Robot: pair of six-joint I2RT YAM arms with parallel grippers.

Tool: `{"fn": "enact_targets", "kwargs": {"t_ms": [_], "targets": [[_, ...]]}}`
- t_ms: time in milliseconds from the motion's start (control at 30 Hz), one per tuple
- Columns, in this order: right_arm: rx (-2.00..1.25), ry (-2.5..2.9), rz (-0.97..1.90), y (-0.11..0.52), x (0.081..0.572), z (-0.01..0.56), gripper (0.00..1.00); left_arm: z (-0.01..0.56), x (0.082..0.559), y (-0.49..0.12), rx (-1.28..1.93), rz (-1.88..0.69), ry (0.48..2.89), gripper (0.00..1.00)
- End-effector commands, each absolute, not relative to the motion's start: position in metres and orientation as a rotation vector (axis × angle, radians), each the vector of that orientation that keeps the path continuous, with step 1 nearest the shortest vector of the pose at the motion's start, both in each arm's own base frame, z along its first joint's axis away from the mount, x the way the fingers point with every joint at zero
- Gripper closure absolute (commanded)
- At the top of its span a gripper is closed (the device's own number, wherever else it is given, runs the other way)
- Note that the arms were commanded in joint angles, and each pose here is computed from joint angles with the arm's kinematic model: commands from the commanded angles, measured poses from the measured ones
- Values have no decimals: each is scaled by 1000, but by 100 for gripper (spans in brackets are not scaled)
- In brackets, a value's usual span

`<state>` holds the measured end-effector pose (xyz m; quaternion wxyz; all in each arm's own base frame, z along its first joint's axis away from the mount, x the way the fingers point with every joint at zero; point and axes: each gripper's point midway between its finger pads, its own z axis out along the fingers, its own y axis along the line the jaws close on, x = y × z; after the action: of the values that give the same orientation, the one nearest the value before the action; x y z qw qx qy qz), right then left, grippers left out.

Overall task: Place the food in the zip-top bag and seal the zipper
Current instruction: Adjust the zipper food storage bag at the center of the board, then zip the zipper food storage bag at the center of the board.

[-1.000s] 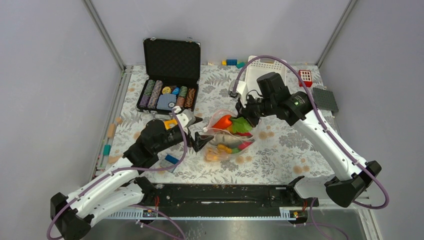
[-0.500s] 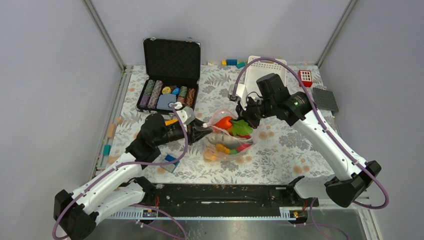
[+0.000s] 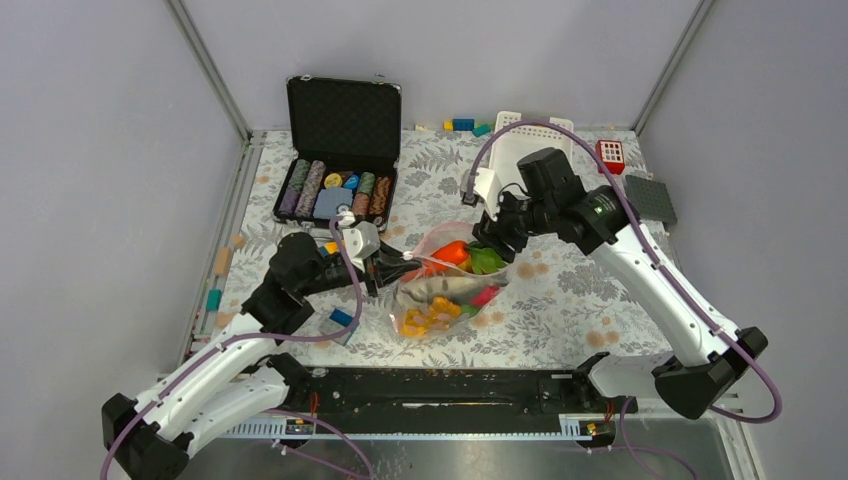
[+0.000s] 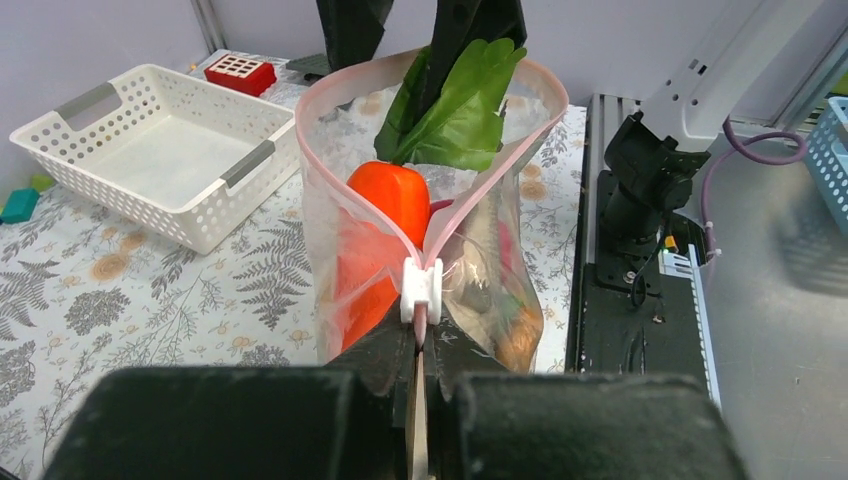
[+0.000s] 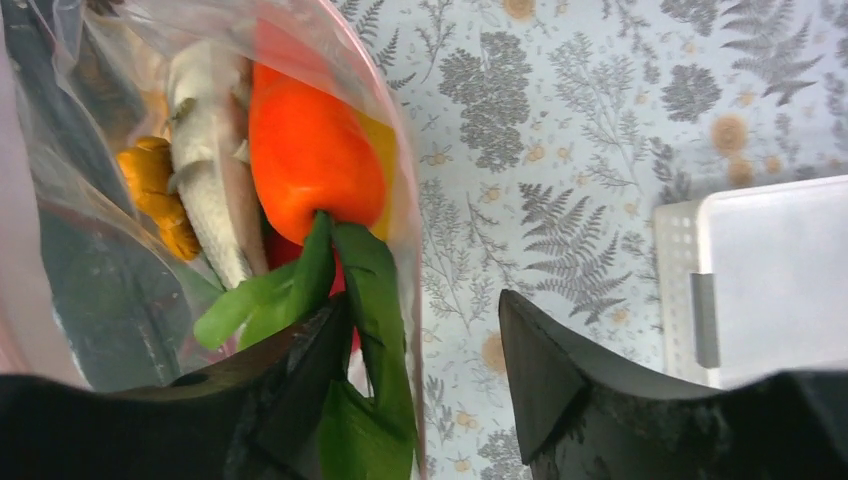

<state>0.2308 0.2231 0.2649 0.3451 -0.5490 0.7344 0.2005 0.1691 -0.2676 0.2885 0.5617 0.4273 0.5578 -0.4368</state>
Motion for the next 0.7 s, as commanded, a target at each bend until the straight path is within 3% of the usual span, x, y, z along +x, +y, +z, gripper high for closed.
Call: {"fn": "enact_targets", "kwargs": {"t_ms": [0, 100, 300, 500, 667], "targets": [[-1422, 1794, 412, 207, 229, 292, 35, 328, 156, -266, 1013, -1051, 1159, 100], [-1417, 1707, 443, 212, 223, 304, 26, 326, 154, -267, 1019, -1069, 1160, 100], [-1365, 1529, 538, 227, 214, 335, 19, 327, 151, -267, 1028, -1087, 1159, 100], [-1416, 1316, 981, 276, 165, 380, 23, 327, 149, -266, 1022, -1089, 1167, 100], [-1502, 1311, 964, 312, 160, 377, 25, 334, 149, -264, 1001, -1090, 1167, 100]]}}
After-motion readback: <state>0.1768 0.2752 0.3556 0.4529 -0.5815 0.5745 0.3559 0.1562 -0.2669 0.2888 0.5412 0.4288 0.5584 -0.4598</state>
